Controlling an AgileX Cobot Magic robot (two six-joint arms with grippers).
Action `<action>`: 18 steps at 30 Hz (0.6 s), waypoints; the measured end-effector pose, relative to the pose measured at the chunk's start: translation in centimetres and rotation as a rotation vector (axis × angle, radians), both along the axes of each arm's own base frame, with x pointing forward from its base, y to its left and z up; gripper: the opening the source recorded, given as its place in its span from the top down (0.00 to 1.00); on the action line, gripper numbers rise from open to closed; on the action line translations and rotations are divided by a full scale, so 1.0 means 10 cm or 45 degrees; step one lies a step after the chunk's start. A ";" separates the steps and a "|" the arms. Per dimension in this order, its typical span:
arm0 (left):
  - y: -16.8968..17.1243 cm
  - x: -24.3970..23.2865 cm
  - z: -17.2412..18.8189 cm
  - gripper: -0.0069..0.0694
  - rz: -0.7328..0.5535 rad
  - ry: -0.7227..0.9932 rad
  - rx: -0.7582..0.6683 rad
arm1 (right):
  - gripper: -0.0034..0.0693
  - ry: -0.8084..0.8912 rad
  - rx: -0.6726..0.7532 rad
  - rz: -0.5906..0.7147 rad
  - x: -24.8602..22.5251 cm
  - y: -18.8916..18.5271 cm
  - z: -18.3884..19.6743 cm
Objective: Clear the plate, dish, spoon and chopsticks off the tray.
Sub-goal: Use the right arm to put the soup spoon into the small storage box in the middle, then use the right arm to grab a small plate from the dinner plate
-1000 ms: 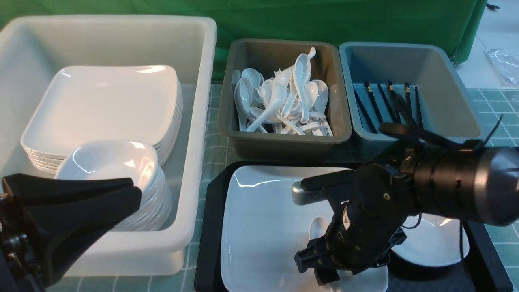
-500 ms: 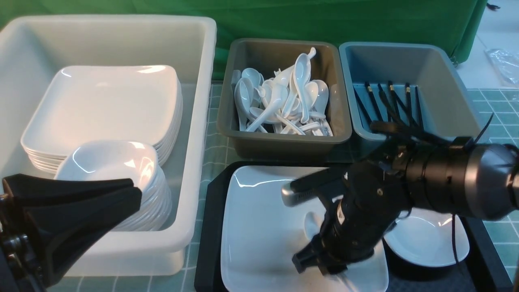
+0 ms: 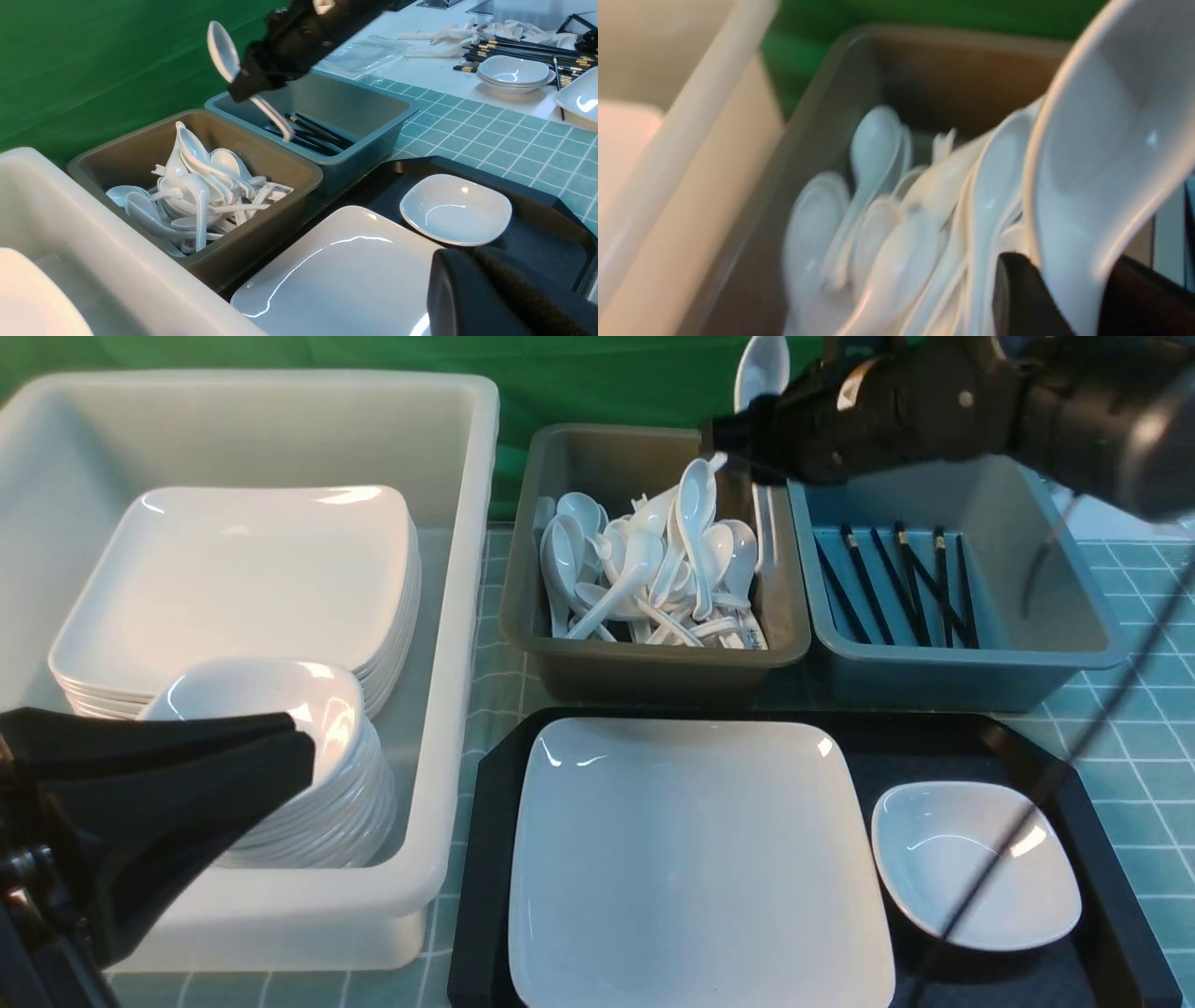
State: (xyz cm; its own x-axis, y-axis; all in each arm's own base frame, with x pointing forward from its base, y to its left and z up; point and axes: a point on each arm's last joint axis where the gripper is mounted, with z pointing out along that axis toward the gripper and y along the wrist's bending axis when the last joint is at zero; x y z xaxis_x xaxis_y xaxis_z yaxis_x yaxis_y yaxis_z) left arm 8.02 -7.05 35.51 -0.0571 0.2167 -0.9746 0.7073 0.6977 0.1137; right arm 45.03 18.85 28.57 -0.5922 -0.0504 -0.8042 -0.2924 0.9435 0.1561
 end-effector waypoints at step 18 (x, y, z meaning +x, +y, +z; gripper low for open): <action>-0.02 -0.03 -0.05 0.89 -0.049 0.056 0.040 | 0.74 0.578 -0.587 0.320 -1.09 -0.39 0.65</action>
